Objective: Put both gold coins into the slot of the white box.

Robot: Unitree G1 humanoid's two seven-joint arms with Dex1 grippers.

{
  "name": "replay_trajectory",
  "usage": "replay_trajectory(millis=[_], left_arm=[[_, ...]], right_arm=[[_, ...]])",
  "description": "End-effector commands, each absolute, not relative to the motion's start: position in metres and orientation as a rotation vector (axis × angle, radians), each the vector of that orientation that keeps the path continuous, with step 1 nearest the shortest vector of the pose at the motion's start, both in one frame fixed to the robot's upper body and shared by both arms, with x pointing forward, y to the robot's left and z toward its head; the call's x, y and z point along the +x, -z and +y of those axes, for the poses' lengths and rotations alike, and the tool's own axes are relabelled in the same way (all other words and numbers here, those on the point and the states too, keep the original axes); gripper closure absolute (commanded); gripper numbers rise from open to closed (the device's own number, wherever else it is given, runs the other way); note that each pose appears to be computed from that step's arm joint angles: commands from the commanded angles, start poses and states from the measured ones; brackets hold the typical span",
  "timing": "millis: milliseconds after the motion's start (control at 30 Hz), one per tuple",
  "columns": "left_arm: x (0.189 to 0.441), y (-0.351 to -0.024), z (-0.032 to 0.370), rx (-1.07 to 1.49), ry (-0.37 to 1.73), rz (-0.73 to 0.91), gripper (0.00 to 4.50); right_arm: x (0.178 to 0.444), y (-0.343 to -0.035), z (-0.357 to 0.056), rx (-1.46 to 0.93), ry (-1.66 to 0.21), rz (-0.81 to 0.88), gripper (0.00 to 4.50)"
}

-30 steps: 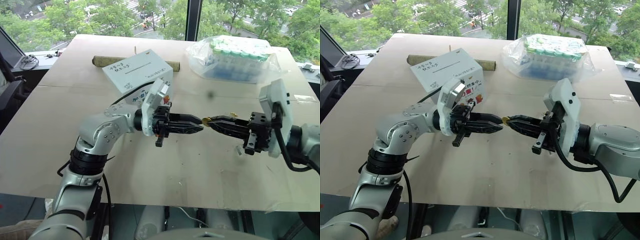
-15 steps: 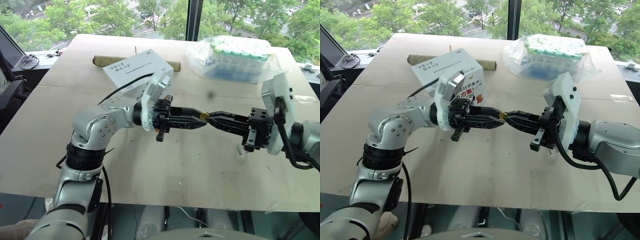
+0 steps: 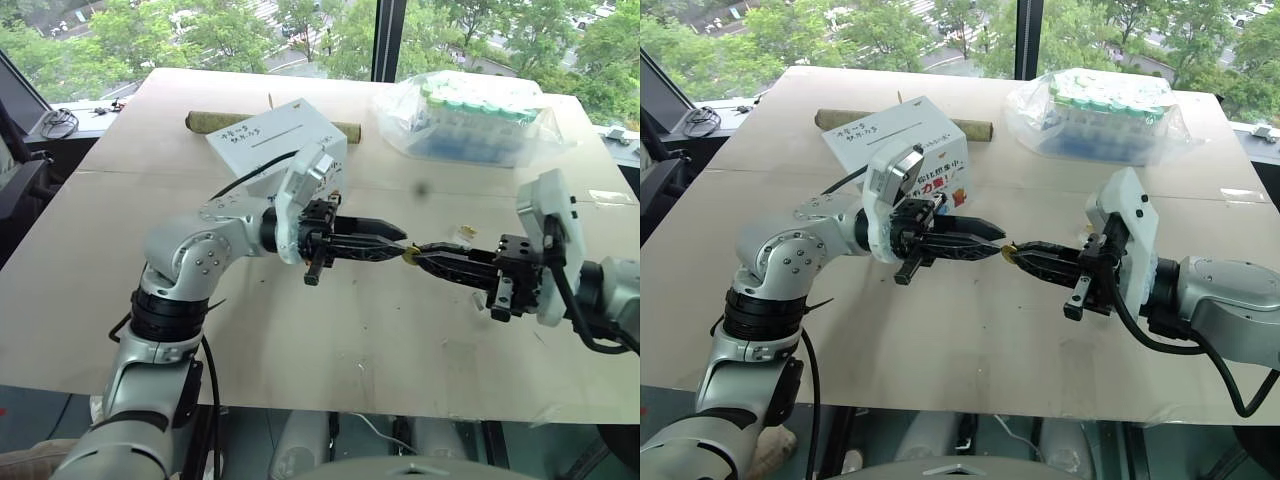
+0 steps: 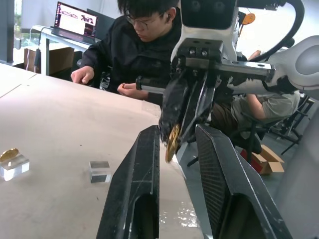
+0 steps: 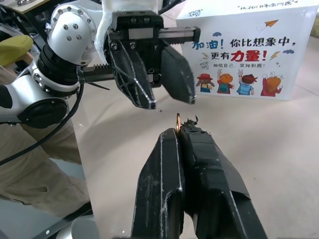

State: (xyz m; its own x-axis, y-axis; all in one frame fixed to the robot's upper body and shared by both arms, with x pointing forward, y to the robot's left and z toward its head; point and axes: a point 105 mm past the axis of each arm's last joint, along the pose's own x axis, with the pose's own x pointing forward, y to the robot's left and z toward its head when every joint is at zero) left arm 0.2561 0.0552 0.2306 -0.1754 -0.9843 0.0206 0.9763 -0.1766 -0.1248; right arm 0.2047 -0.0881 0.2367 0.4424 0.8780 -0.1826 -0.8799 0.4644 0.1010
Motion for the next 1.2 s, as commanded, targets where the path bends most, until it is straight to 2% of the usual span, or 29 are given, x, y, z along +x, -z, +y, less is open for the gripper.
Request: replay_trajectory(millis=[33, 1100, 1200], left_arm=[[0.252, -0.232, 0.058, -0.087, 1.766, 0.069, 3.36], [0.250, -0.228, 0.049, -0.103, 1.805, 0.070, 3.36], [0.250, -0.229, 0.048, -0.108, 1.809, 0.068, 4.29]], right_arm=[[0.200, -0.248, -0.088, -0.008, -1.110, 0.165, 4.50], [0.200, -0.248, -0.085, -0.012, -1.132, 0.155, 4.50], [0.198, -0.248, -0.084, -0.009, -1.143, 0.159, 4.50]])
